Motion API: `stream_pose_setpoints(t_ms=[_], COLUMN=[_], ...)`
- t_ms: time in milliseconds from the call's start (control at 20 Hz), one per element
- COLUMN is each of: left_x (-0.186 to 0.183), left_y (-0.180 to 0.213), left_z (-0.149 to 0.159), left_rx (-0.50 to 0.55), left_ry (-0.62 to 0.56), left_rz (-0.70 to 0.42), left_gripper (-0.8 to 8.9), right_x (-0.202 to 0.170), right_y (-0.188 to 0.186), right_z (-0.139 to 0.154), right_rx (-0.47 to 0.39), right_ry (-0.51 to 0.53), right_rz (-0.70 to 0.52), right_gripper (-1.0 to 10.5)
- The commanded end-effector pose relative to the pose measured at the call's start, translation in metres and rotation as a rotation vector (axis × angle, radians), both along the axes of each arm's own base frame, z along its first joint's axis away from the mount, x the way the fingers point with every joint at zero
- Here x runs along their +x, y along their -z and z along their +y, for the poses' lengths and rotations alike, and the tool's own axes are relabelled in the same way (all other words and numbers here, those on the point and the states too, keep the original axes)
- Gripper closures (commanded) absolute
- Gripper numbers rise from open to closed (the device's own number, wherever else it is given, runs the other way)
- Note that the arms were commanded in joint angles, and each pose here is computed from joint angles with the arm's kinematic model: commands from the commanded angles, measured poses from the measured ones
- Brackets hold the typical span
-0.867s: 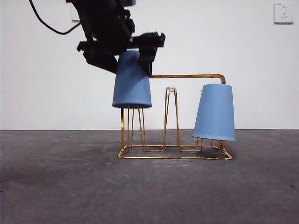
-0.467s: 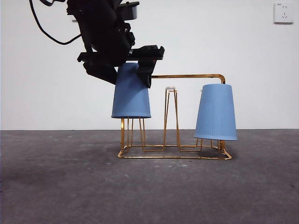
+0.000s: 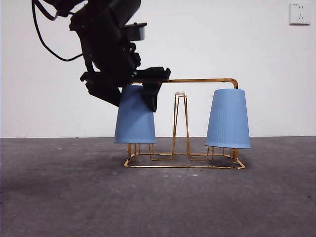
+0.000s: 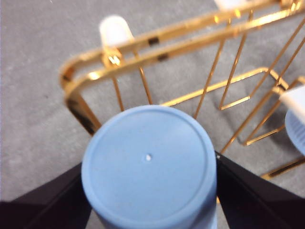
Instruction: Pick up cup 1,put cup 1 in the cup rack,pick up cup 2,put cup 2 in the cup rack
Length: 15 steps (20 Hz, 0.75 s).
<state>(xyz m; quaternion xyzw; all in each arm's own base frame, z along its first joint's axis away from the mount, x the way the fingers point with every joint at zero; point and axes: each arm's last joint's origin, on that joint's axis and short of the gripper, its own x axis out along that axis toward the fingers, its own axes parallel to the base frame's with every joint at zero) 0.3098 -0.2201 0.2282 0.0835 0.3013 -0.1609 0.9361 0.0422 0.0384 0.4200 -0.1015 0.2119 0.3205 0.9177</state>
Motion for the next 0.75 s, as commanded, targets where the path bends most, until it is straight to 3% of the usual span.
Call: stream_pose_setpoints(t_ms=[50,450,650,750], left_x=[0.0006,-0.0028,-0.0039,-0.0041], left_y=[0.0050,0.0102,0.0118,0.0114], left_z=[-0.0020,0.0003,0.0010,0.0011], left_rx=[0.006,0.030,0.029,0.029], left_ry=[0.006,0.023,0.040,0.041], left_rz=[0.010,0.076,0.103,0.103], left_gripper=[8.20,7.92,4.25,3.96], right_x=[0.0003,0.0003,0.0003,0.0003], right_y=[0.0004,0.0004,0.0004,0.0005], right_z=[0.0004,0.0004,0.0004,0.0004], right_rx=[0.000,-0.006,-0.008,-0.008], right_ry=[-0.004,-0.007,-0.008,-0.008], right_rz=[-0.004,-0.009,-0.009,-0.009], right_gripper=[7.3,7.3,7.3,7.3])
